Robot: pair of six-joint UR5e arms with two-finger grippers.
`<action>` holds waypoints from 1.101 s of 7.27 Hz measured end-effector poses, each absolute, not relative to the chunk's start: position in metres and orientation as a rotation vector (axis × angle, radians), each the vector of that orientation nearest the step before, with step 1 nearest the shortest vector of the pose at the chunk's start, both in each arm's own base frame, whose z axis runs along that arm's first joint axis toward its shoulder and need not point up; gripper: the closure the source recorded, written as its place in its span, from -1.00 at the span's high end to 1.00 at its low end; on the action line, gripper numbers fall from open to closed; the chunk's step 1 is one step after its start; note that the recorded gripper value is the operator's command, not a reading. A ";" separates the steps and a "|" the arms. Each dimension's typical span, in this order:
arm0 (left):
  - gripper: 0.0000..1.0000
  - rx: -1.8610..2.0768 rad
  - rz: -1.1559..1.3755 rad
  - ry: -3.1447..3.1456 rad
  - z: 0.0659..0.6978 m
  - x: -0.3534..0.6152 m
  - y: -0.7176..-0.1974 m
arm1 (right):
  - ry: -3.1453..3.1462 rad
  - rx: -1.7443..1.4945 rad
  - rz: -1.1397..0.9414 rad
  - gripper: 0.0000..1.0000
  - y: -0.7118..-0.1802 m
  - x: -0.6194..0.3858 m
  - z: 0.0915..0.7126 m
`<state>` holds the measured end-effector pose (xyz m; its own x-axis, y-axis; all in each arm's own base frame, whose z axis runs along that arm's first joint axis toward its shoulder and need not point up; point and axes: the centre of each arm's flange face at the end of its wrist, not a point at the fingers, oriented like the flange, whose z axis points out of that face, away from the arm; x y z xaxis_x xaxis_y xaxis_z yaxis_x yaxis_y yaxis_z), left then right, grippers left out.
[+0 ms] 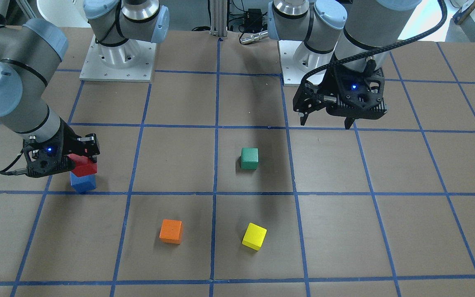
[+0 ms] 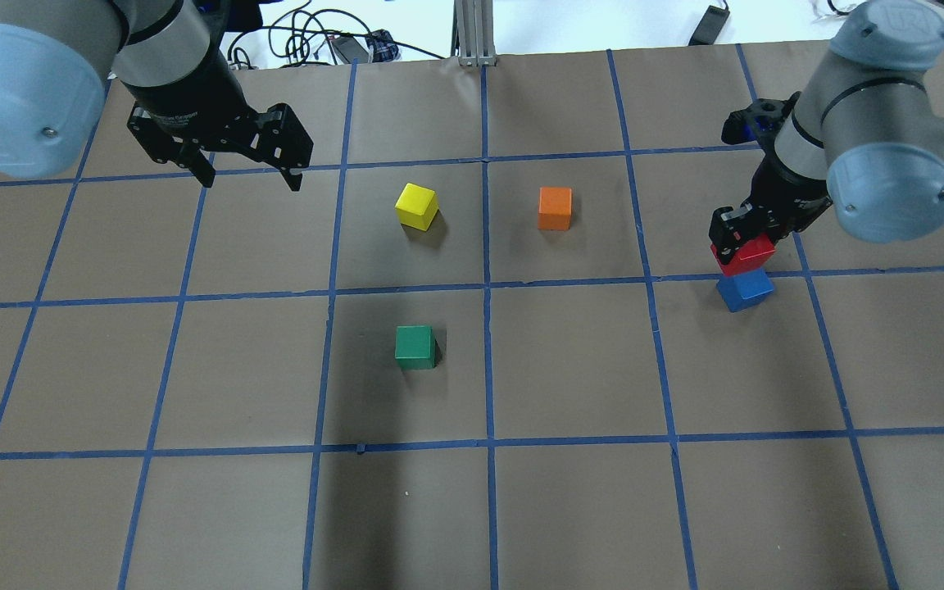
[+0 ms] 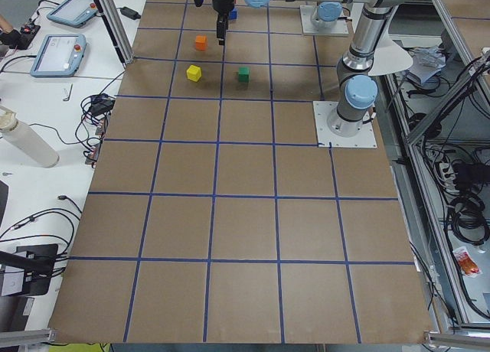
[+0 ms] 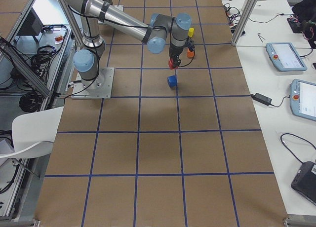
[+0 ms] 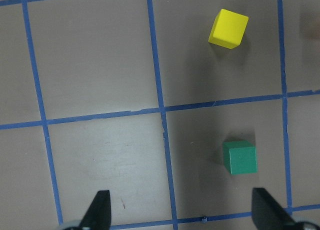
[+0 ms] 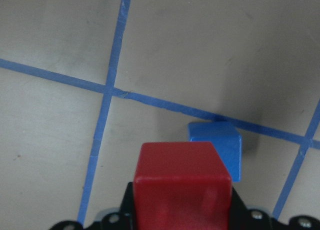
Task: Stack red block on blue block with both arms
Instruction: 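Lower the red cube onto the blue cube with the right gripper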
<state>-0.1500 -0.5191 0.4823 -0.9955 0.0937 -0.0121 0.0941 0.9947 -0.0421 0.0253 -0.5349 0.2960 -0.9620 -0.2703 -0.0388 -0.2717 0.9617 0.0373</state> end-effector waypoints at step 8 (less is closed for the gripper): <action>1.00 0.147 -0.065 3.129 0.481 -0.150 -0.519 | 3.095 -0.459 0.037 -1.00 -0.540 -0.007 0.258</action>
<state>-0.1502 -0.5194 0.4812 -0.9955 0.0938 -0.0106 0.0941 0.9947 -0.0410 -0.0069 -0.5405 0.2580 -0.9568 -0.2903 -0.0156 -0.2906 0.9566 0.0216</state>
